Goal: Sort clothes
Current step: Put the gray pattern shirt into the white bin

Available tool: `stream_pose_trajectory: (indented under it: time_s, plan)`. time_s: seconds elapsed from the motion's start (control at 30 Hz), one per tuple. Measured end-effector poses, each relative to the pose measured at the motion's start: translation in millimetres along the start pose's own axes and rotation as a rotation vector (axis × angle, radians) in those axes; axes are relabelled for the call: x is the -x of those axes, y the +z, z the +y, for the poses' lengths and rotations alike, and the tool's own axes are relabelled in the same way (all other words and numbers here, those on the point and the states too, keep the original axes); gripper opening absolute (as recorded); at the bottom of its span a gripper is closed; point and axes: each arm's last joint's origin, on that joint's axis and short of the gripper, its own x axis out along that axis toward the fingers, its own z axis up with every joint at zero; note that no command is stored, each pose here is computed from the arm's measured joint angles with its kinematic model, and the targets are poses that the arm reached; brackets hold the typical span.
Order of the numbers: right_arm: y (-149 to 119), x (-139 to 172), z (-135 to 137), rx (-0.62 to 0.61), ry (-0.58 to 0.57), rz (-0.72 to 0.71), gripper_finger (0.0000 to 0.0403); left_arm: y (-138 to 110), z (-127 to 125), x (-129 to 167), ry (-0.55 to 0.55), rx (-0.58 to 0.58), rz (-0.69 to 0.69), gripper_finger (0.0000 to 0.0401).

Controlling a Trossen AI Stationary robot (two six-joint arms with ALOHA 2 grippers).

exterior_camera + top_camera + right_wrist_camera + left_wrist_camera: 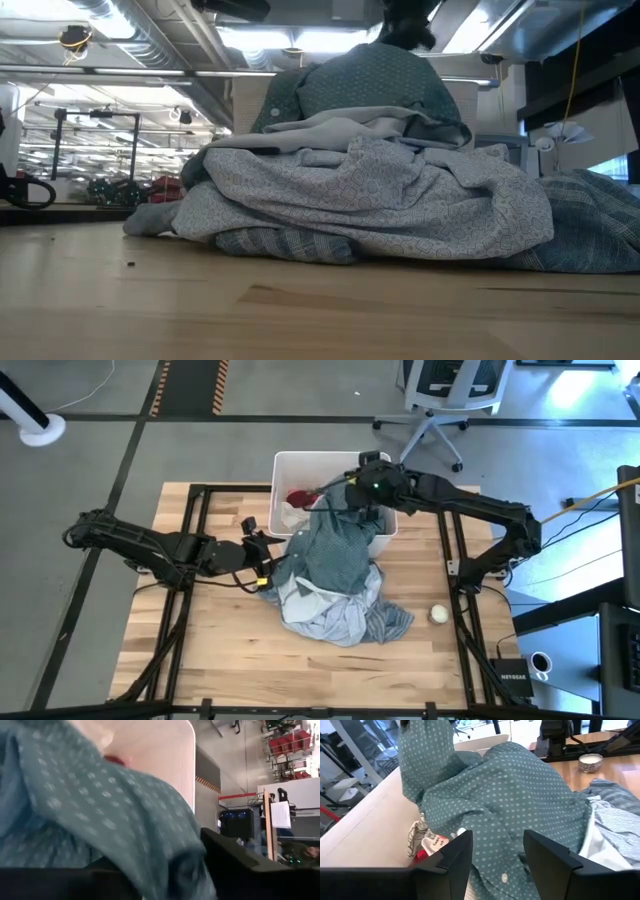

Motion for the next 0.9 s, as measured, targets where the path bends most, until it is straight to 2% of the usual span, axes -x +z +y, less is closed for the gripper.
stream_pose_trajectory:
  time_s: [0.1,0.2,0.37,0.43,0.53,0.63,0.77,0.9]
  plan:
    - [6.0,25.0,-5.2,0.042,0.021,0.023,0.0221,-0.3,-0.4,0.0,-0.014,0.001,0.002,0.0171]
    - [10.8,53.3,-4.7,0.084,0.095,0.013,0.0247,-0.4,-0.6,0.0,-0.019,-0.001,0.003,0.0171]
    - [22.6,80.4,10.0,0.119,0.167,-0.018,0.0261,-0.5,-0.6,0.0,-0.021,0.002,0.004,0.0171]
    - [27.0,88.4,22.0,0.129,0.243,-0.047,0.0261,-0.4,-0.6,0.0,-0.021,0.013,0.004,0.0171]
    - [36.0,94.0,53.2,0.191,0.339,-0.081,0.0261,-0.4,-0.6,0.0,-0.021,0.016,0.004,0.0171]
    - [38.8,96.0,93.1,0.328,0.37,-0.046,0.0261,-0.5,-0.6,0.0,-0.021,0.015,0.004,0.0171]
    - [38.6,96.5,139.2,0.47,0.299,-0.014,0.0261,-0.4,-0.6,0.0,-0.021,0.014,0.004,0.0171]
    - [25.0,92.6,182.9,0.662,0.158,0.069,0.0262,-0.3,-0.6,0.0,-0.021,0.014,0.003,0.0171]
